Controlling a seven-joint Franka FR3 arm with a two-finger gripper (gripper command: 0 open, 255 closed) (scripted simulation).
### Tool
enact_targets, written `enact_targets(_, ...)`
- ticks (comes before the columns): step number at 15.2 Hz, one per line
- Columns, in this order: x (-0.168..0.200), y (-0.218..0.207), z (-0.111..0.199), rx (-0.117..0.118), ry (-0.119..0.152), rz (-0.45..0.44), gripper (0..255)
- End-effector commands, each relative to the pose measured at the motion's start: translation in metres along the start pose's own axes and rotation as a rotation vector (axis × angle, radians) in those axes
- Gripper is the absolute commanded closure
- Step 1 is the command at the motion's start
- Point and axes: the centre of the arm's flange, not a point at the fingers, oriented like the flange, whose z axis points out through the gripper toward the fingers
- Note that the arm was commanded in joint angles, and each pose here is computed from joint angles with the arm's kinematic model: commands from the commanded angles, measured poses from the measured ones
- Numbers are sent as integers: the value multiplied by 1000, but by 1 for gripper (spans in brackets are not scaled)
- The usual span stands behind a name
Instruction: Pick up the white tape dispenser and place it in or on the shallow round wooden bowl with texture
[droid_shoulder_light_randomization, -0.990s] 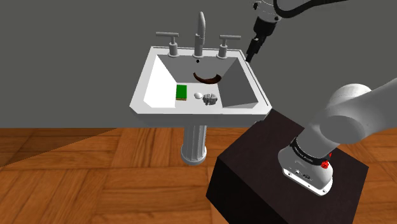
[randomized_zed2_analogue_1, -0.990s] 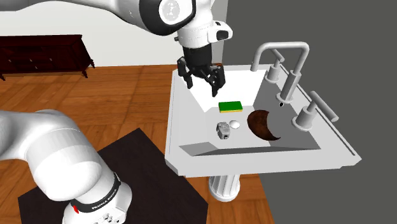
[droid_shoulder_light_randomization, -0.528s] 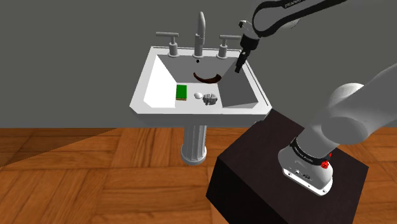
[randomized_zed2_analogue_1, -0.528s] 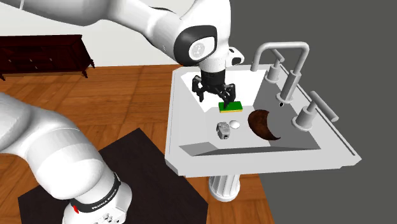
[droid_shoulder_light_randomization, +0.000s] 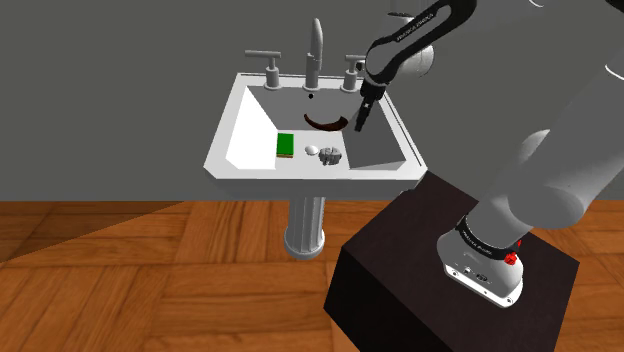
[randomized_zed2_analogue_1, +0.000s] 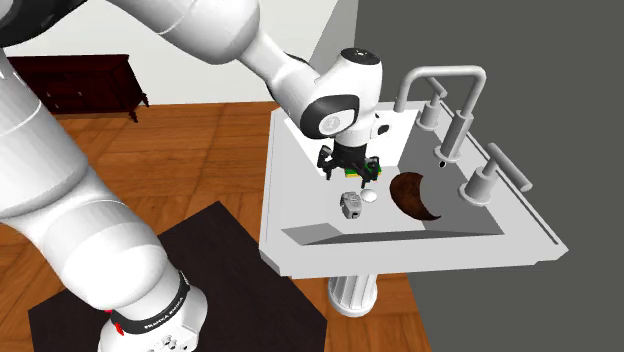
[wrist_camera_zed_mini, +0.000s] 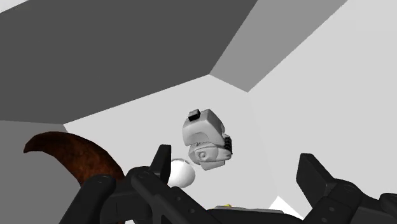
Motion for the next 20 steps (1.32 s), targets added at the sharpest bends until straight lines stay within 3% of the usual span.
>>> enact_targets(1, 9, 9, 26, 12, 2, -33, 0)
enact_targets(12, 59, 37, 156, 82, 9, -198, 0)
enact_targets(20, 59, 34, 196, 82, 9, -198, 0)
